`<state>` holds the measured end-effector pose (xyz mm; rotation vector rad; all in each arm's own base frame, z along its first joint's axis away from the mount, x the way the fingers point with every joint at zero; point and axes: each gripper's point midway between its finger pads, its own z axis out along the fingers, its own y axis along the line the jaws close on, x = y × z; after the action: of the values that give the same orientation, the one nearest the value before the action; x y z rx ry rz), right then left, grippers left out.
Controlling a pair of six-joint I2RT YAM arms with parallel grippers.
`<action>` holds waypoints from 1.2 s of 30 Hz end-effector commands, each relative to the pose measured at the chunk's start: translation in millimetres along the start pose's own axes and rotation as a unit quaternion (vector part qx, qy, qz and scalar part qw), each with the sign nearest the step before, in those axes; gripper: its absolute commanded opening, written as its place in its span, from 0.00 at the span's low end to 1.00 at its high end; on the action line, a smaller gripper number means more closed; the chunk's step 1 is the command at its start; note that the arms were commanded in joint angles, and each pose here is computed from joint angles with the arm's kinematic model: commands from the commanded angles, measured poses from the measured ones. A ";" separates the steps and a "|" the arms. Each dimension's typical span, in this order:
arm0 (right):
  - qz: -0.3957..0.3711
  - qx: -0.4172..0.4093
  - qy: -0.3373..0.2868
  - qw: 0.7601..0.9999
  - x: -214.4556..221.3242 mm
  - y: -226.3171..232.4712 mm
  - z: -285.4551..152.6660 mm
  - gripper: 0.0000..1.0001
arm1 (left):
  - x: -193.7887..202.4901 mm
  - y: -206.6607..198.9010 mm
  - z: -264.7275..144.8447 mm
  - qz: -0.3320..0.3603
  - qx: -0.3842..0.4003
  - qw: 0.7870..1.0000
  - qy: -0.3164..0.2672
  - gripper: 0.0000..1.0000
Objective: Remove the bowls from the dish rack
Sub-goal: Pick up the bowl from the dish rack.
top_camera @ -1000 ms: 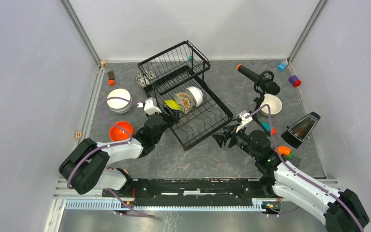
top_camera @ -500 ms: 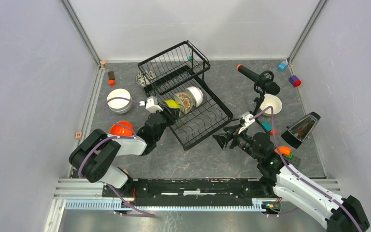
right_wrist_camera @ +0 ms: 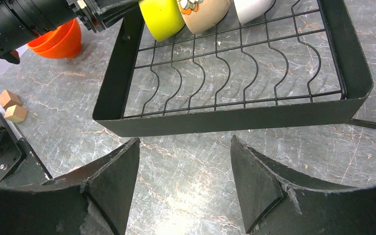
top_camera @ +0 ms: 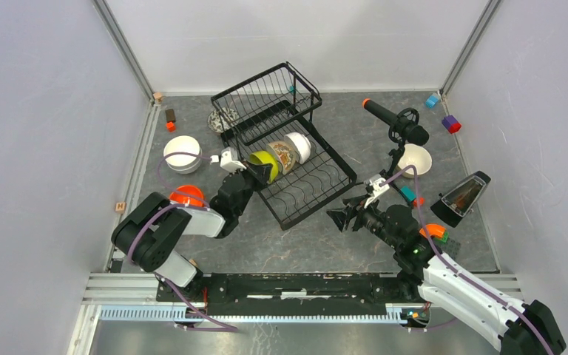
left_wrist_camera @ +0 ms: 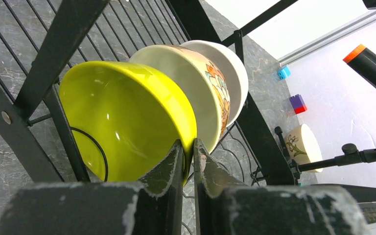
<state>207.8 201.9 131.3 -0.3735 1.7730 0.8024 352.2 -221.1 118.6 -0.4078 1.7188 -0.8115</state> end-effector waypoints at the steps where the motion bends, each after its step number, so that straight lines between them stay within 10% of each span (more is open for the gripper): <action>1: -0.009 0.000 -0.001 1.000 2.0 -0.8 -1.3 0.73 | -2.1 -8.6 -3.1 -0.012 0.032 0.999 -0.007 0.04; 36: -0.021 -0.004 0.000 1.000 14.1 -3.8 -7.7 0.74 | -30.3 -52.9 -29.8 -0.081 0.155 0.984 -0.046 0.02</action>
<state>199.4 193.7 119.0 -0.4073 1.7745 0.7737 329.9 -217.8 124.1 -0.3789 1.6554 -0.9481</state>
